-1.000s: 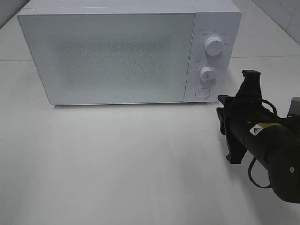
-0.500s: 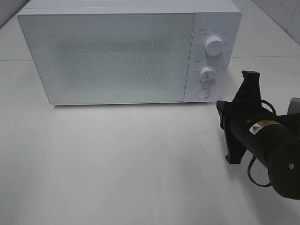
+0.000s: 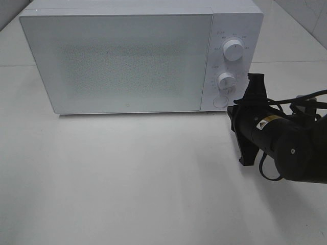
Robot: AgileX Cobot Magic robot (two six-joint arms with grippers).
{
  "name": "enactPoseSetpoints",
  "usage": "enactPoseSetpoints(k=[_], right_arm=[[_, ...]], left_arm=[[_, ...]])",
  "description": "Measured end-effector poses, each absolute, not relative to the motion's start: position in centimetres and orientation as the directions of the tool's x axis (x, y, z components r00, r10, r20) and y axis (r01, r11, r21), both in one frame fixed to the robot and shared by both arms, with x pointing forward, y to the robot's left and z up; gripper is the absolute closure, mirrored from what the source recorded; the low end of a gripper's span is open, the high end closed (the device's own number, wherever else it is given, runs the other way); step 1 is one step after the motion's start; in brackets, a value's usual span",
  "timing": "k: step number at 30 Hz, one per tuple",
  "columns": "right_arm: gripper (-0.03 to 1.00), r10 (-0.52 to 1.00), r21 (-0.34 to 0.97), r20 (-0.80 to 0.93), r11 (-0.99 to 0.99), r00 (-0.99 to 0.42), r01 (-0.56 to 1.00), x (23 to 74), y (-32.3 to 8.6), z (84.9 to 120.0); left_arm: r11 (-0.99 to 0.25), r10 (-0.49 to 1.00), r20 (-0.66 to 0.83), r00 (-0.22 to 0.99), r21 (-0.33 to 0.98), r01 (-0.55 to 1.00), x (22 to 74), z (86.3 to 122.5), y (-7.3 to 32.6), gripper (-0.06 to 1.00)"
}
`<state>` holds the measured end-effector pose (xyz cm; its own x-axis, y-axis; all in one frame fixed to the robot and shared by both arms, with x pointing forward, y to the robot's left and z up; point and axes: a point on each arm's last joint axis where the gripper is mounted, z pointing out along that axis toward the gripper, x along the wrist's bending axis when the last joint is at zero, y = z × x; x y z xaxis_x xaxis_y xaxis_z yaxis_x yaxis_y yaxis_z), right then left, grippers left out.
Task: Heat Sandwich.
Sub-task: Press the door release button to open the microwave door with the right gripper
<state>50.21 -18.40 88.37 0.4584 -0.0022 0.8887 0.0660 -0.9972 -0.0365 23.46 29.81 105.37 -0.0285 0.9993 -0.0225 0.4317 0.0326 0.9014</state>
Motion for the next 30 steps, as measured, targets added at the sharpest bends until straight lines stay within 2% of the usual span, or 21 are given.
enactPoseSetpoints(k=[18,30], right_arm=[[0.95,0.034,-0.023,0.870,-0.994,0.492,0.111,54.9,-17.9,86.7],[0.95,0.016,-0.025,0.869,-0.997,0.495,0.076,57.2,-18.4,85.8]], left_arm=[[0.033,0.999,-0.023,-0.029,0.901,0.432,23.5,105.4,29.8,-0.05],[0.033,0.999,-0.023,-0.029,0.901,0.432,23.5,105.4,29.8,-0.05]])
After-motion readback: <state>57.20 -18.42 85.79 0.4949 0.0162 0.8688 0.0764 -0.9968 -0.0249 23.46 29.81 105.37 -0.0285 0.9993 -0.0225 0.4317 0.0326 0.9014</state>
